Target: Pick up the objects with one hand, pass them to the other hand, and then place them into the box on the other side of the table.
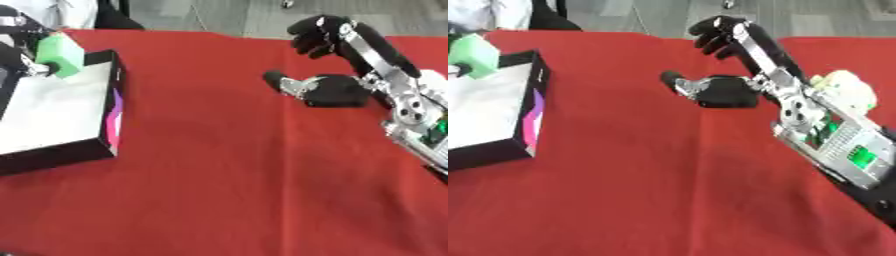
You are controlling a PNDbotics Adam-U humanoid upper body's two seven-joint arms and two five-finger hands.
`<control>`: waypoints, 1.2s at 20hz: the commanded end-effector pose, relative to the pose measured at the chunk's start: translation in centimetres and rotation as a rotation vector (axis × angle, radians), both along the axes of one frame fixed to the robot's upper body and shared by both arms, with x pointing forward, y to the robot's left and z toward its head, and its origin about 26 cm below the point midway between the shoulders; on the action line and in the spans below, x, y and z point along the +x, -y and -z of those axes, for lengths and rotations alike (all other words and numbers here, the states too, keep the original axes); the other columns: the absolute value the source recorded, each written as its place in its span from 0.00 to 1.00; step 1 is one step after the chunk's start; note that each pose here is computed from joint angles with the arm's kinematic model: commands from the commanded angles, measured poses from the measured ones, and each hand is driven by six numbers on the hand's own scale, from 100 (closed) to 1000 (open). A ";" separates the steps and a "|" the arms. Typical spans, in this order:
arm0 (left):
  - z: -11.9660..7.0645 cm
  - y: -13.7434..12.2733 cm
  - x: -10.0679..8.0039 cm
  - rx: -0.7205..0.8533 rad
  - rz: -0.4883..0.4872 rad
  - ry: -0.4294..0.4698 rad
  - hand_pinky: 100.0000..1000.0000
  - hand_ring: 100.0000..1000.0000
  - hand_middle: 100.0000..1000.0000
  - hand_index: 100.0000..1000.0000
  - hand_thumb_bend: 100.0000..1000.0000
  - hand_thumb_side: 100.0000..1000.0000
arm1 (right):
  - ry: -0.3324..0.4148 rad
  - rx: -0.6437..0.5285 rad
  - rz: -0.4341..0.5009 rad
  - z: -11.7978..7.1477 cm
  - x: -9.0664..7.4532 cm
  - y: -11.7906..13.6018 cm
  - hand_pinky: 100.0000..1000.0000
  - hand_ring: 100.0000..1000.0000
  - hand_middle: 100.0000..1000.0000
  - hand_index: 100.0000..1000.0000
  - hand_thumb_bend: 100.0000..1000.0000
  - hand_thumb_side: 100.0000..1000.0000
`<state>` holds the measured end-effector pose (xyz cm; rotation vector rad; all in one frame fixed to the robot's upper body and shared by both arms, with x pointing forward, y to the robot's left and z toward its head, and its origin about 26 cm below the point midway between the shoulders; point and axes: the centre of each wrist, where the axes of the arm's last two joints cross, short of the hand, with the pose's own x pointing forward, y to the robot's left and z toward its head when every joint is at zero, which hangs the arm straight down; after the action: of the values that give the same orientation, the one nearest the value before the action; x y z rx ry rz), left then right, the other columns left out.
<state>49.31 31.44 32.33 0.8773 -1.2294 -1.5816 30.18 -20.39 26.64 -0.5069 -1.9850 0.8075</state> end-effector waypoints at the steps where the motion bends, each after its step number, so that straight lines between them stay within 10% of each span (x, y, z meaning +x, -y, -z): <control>1: -1.6 -2.0 -0.6 0.012 -0.064 0.059 0.81 0.74 0.57 0.60 0.18 0.34 | 0.038 -0.006 0.014 -0.8 -0.2 0.4 0.72 0.69 0.62 0.76 0.44 0.27; 4: -1.3 -2.2 -0.5 0.029 -0.083 0.069 0.83 0.80 0.69 0.71 0.19 0.37 | 0.040 -0.003 0.016 -0.8 -0.2 0.4 0.72 0.69 0.62 0.76 0.44 0.27; 7: -1.0 -2.4 -0.4 0.030 -0.095 0.070 0.90 0.90 0.83 0.86 0.00 0.67 | 0.040 -0.001 0.019 -0.8 -0.2 0.4 0.72 0.69 0.61 0.76 0.44 0.27; 22: -1.0 -3.1 -0.6 -0.020 -0.117 0.054 0.92 0.91 0.86 0.90 0.00 0.36 | 0.038 0.006 0.033 -0.7 -0.2 0.6 0.72 0.68 0.61 0.75 0.44 0.26; 24: -1.0 -3.1 -0.6 -0.021 -0.111 0.064 0.91 0.91 0.86 0.90 0.12 0.31 | 0.038 0.006 0.035 -0.6 -0.2 0.6 0.72 0.68 0.61 0.75 0.44 0.25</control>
<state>49.47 32.88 31.16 0.9017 -1.2041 -1.4938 30.19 -20.57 26.48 -0.5223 -1.9884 0.7783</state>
